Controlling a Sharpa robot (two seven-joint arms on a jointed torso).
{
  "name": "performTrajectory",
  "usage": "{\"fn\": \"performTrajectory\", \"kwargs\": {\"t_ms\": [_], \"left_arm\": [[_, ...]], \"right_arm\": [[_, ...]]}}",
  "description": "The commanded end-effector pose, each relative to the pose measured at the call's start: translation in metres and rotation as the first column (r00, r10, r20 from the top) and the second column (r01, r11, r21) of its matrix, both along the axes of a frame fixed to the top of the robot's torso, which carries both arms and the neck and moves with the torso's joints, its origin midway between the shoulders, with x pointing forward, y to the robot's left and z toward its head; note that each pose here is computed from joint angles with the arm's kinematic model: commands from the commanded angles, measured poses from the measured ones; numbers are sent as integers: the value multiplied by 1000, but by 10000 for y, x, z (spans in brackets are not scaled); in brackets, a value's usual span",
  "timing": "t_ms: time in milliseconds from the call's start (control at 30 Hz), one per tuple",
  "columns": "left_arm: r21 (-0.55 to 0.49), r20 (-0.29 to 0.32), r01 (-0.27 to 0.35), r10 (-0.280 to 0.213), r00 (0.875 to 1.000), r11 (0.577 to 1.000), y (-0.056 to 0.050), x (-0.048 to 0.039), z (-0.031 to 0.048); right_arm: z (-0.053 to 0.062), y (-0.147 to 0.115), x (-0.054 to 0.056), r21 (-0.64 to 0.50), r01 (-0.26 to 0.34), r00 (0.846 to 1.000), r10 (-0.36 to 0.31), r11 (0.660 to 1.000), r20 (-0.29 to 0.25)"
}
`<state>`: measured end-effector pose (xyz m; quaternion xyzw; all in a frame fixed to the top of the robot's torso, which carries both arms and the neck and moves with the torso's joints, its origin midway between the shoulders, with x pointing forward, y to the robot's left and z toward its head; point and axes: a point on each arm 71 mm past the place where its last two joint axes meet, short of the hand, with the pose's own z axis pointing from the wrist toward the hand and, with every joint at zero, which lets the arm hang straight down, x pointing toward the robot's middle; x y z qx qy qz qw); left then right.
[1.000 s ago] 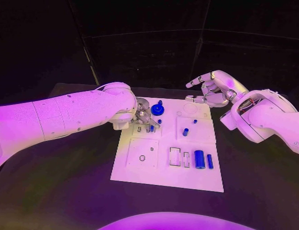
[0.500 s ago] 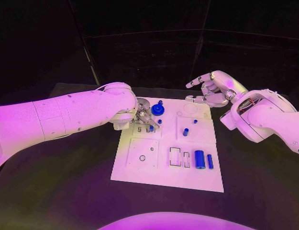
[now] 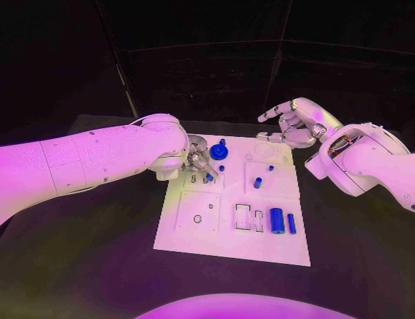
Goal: Assemble the parts on the task board
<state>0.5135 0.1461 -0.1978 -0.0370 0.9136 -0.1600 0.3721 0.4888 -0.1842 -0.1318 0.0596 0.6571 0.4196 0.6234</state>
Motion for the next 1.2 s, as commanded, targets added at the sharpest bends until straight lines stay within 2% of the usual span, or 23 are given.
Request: {"fn": "performTrajectory", "kwargs": {"t_ms": [33, 300, 600, 933, 1200], "left_arm": [[-61, 2, -27, 27, 1000, 998, 6, -15, 13], [-114, 12, -75, 77, 997, 991, 95, -58, 38], [-94, 107, -81, 91, 990, 992, 174, -92, 80], [-65, 147, -66, 75, 986, 996, 180, -145, 17], [-48, 156, -52, 59, 986, 997, 160, -167, -21]], "right_arm": [[4, 5, 9, -5, -4, 1000, 4, 1000, -3], [-11, -1, 32, -5, 0, 1000, 0, 1000, -13], [-25, -21, 52, -10, 11, 1000, -11, 1000, -21], [-40, -32, 70, -16, 20, 999, -21, 1000, -32], [-44, -28, 74, -17, 20, 999, -21, 1000, -34]]}}
